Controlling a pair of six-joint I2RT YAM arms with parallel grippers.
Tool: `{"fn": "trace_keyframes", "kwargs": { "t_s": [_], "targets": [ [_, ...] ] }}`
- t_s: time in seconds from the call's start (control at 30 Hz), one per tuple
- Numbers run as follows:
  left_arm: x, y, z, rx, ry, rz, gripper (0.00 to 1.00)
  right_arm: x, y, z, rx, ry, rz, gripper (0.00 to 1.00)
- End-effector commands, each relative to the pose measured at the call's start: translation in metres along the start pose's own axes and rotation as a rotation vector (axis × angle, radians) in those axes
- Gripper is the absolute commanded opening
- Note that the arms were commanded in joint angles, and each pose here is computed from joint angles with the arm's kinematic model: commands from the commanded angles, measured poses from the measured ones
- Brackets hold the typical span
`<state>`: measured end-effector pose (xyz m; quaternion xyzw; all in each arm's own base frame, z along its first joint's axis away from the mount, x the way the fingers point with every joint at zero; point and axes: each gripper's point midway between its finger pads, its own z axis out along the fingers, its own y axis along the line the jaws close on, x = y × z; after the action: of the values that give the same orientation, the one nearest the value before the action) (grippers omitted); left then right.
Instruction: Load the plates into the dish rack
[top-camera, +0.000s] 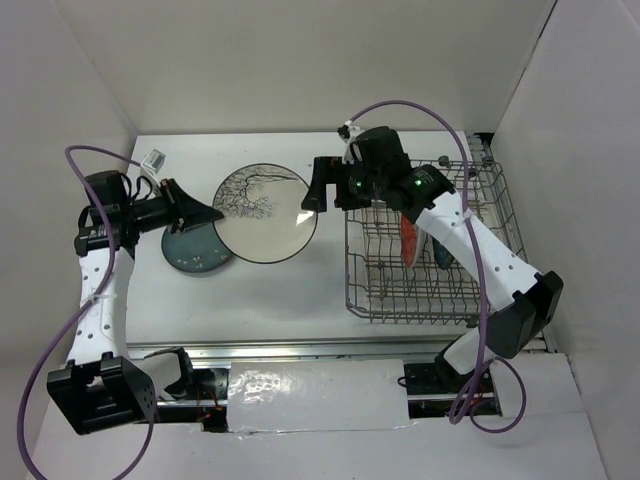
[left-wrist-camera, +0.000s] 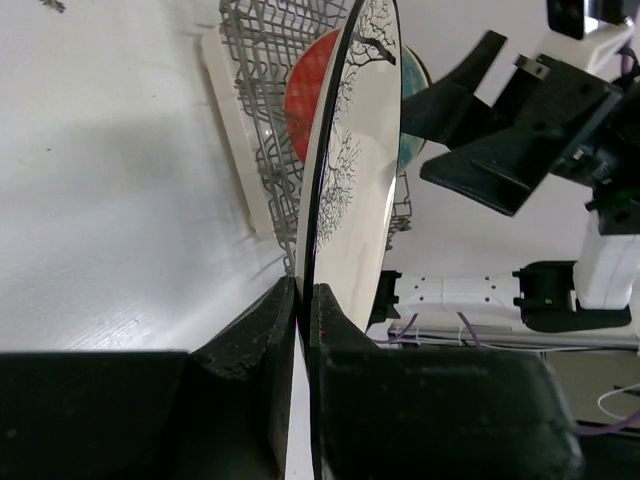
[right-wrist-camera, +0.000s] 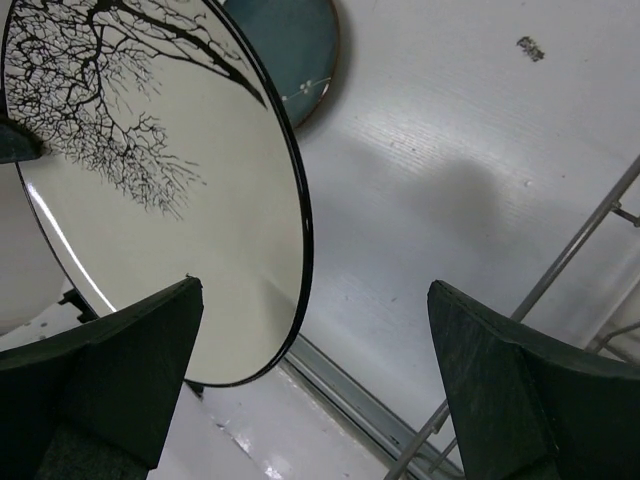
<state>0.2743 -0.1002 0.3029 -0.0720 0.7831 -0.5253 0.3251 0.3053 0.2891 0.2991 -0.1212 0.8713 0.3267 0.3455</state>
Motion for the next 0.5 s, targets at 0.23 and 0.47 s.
{"fn": "trace_keyframes", "kwargs": {
  "t_s": [0.23, 0.47],
  "targets": [
    [0.008, -0.045, -0.016, 0.209, 0.054, 0.128, 0.00, -0.011, 0.067, -0.005, -0.383, -0.011, -0.069, 0.77],
    [0.008, -0.040, -0.015, 0.188, 0.039, 0.124, 0.00, -0.008, 0.080, -0.020, -0.457, -0.025, -0.077, 0.05]
  ]
}}
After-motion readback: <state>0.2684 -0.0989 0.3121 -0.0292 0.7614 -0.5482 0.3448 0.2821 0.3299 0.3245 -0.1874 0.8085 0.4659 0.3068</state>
